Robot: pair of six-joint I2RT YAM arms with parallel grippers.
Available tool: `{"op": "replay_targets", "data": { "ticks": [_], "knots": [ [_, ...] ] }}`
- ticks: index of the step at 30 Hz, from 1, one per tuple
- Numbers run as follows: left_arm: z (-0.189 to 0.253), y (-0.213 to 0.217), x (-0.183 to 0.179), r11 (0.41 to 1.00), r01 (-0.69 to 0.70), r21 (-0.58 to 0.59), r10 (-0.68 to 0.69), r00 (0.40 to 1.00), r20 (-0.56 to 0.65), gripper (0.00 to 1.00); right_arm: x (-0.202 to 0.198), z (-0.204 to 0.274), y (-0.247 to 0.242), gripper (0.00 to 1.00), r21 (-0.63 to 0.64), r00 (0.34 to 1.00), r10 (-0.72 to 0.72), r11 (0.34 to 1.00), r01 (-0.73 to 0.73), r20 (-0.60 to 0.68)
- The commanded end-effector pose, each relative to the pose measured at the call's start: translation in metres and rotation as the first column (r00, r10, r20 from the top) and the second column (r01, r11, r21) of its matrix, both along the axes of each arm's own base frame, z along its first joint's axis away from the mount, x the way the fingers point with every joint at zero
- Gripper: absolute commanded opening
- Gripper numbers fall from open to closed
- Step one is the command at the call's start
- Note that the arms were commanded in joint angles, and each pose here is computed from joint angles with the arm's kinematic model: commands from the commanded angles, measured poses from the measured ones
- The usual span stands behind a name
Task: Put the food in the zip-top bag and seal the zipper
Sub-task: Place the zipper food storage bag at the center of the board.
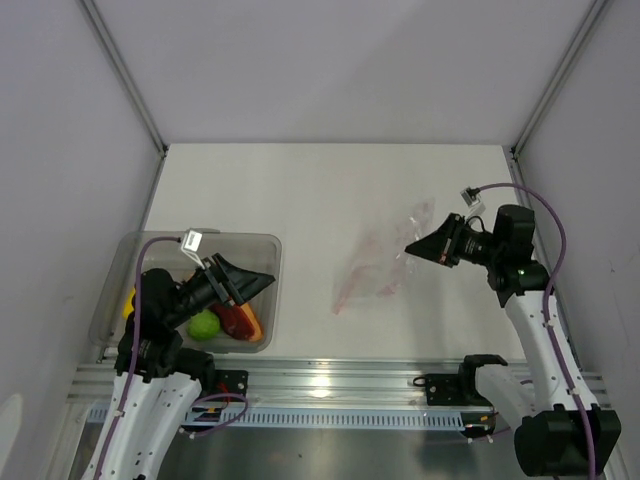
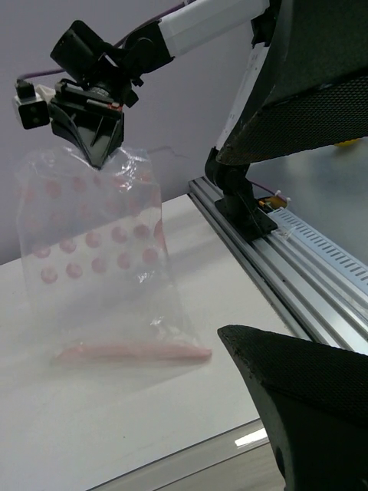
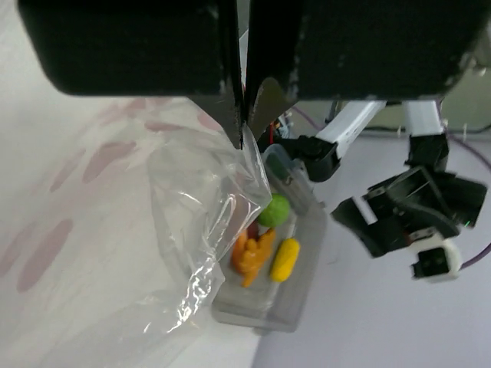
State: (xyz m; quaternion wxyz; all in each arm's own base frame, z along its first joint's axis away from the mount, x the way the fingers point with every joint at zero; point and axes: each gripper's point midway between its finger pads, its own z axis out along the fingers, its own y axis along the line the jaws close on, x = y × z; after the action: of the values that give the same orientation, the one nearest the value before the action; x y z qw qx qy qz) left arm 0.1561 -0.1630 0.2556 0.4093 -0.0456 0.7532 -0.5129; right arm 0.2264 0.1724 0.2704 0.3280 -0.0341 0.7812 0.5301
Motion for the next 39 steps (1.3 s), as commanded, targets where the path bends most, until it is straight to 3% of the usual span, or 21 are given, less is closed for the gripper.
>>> {"op": "replay_targets", "data": {
  "ticks": [1, 7, 10, 16, 17, 20, 21, 25, 26, 27, 28, 29, 31, 33, 36, 39],
  "knots": [
    [0.01, 0.001, 0.001, 1.0, 0.003, 0.009, -0.003, 0.999, 0.047, 0.87, -0.001, -0.044, -0.021, 0.0, -0.101, 0.989, -0.088, 0.992, 0.076, -0.119],
    [0.007, 0.002, 0.002, 1.0, 0.0, 0.028, -0.001, 0.999, 0.049, 0.87, -0.02, -0.033, 0.006, 0.0, 0.143, 0.985, 0.108, 0.986, -0.088, -0.133],
    [0.008, 0.002, 0.001, 1.0, 0.003, 0.029, -0.004, 0.999, 0.054, 0.87, -0.032, -0.018, 0.024, 0.0, 0.128, 0.976, 0.205, 0.972, -0.195, -0.076],
    [0.004, 0.001, 0.0, 1.0, 0.008, 0.025, -0.009, 0.999, 0.048, 0.87, -0.035, -0.046, 0.028, 0.0, 0.064, 0.951, 0.23, 0.973, -0.221, -0.208],
    [0.003, 0.001, 0.0, 1.0, 0.007, 0.026, -0.008, 0.999, 0.047, 0.87, -0.034, -0.053, 0.023, 0.01, 0.043, 0.947, 0.196, 0.981, -0.191, -0.256],
    [0.003, 0.002, -0.001, 0.999, 0.008, 0.031, -0.009, 0.999, 0.049, 0.87, -0.012, -0.099, -0.007, 0.08, -0.232, 0.94, -0.06, 0.973, -0.021, -0.336],
    [0.003, 0.002, -0.002, 0.999, 0.006, 0.032, -0.008, 0.999, 0.05, 0.87, -0.002, -0.115, -0.024, 0.09, -0.348, 0.931, -0.176, 0.936, 0.057, -0.321],
    [0.007, 0.002, -0.004, 0.999, 0.007, 0.034, -0.009, 0.998, 0.061, 0.87, 0.011, -0.134, -0.06, 0.25, -0.525, 0.881, -0.371, 0.833, 0.175, -0.296],
    [0.007, 0.003, -0.003, 0.999, 0.005, 0.034, -0.007, 0.998, 0.061, 0.87, 0.013, -0.139, -0.069, 0.3, -0.571, 0.867, -0.41, 0.798, 0.19, -0.284],
    [0.006, 0.002, -0.003, 0.999, 0.007, 0.033, -0.008, 0.998, 0.057, 0.87, 0.018, -0.138, -0.076, 0.43, -0.607, 0.861, -0.442, 0.765, 0.214, -0.253],
    [0.006, 0.002, -0.003, 0.999, 0.006, 0.032, -0.008, 0.998, 0.057, 0.87, 0.023, -0.143, -0.091, 0.46, -0.669, 0.84, -0.499, 0.701, 0.248, -0.212],
    [0.005, 0.002, -0.003, 0.999, 0.006, 0.031, -0.008, 0.998, 0.056, 0.87, 0.023, -0.147, -0.098, 0.56, -0.702, 0.831, -0.518, 0.67, 0.243, -0.206],
    [0.004, 0.002, -0.003, 0.999, 0.008, 0.032, -0.01, 0.998, 0.056, 0.87, 0.028, -0.143, -0.103, 0.63, -0.73, 0.825, -0.536, 0.635, 0.253, -0.18],
    [0.002, 0.002, -0.003, 0.999, 0.008, 0.031, -0.009, 0.999, 0.053, 0.87, 0.03, -0.136, -0.086, 0.71, -0.731, 0.859, -0.488, 0.643, 0.231, -0.157],
    [0.002, 0.001, -0.003, 0.999, 0.014, 0.033, -0.016, 0.999, 0.052, 0.88, 0.044, -0.112, -0.067, 0.77, -0.758, 0.889, -0.455, 0.599, 0.258, -0.057],
    [0.005, 0.002, -0.004, 0.999, 0.013, 0.042, -0.015, 0.998, 0.058, 0.88, 0.043, -0.09, -0.014, 0.77, -0.749, 0.948, -0.319, 0.628, 0.211, 0.0]
  ]
}}
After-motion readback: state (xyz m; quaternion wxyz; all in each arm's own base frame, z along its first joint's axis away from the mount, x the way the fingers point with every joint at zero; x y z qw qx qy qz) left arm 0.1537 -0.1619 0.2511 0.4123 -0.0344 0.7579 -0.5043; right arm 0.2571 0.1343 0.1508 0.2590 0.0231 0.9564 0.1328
